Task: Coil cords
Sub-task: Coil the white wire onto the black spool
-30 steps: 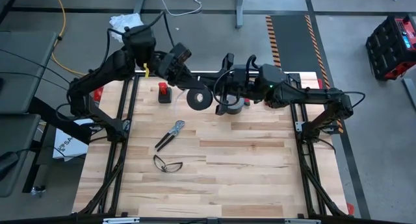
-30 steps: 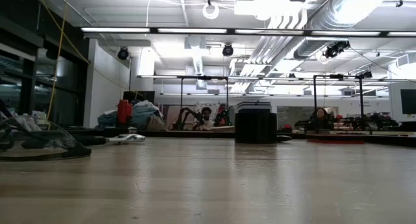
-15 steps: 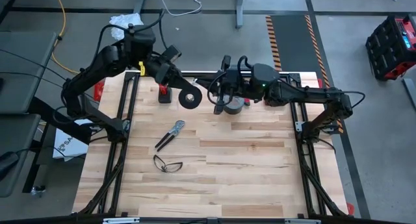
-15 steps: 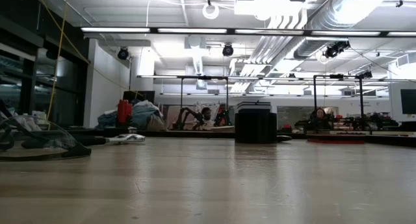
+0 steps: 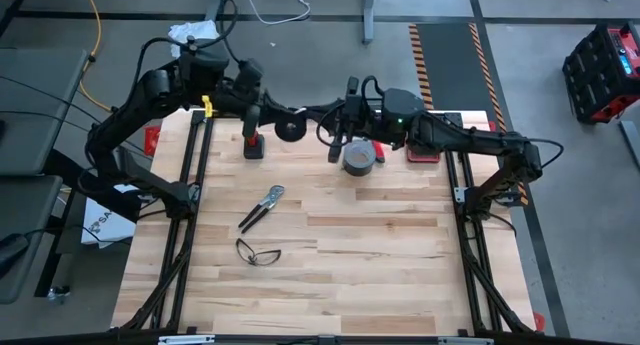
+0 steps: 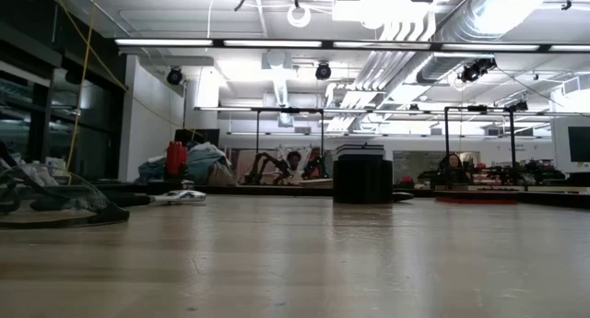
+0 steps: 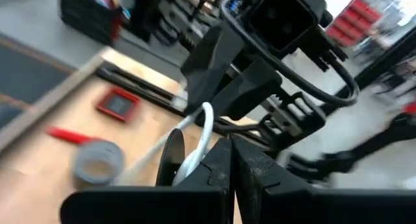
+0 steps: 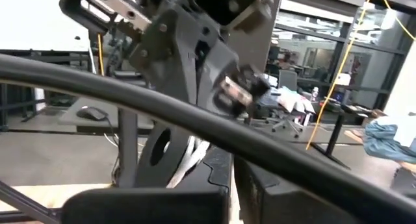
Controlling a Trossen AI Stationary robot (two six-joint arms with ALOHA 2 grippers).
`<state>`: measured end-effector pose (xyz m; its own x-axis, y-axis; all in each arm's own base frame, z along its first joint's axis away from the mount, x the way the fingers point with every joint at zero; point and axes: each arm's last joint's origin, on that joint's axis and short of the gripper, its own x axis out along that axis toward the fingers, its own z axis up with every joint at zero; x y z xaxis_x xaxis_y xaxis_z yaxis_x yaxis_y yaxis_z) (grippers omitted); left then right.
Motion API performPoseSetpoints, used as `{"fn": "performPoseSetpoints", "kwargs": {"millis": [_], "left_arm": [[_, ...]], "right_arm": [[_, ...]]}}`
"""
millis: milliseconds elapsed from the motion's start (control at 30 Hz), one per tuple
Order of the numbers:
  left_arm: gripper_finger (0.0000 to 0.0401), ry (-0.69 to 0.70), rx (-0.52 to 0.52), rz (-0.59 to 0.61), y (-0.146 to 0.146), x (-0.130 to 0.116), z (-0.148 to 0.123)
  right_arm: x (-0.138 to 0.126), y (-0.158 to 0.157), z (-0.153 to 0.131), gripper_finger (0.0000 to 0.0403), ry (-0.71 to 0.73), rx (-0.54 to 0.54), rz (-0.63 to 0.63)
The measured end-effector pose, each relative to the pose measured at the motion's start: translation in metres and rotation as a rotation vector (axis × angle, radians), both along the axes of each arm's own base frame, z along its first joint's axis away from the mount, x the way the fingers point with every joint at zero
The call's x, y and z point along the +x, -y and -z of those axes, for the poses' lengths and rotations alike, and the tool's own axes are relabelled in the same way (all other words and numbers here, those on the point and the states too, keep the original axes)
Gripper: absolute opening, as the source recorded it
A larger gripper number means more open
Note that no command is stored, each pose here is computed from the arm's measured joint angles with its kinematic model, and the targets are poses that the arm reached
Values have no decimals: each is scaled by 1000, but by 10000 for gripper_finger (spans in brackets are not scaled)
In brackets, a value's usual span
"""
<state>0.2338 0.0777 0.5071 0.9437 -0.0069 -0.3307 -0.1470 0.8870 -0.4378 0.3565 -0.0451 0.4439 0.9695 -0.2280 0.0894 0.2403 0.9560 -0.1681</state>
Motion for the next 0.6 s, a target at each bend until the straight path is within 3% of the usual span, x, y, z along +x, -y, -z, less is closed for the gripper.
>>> {"fn": "performPoseSetpoints", "kwargs": {"millis": [300, 600], "left_arm": [[0, 13, 382, -143, 7, -25, -15], [0, 42, 502, -147, 10, -32, -22]], "right_arm": [[-5, 14, -2, 2, 13, 31, 72], [-4, 18, -2, 1, 21, 70, 75]]}}
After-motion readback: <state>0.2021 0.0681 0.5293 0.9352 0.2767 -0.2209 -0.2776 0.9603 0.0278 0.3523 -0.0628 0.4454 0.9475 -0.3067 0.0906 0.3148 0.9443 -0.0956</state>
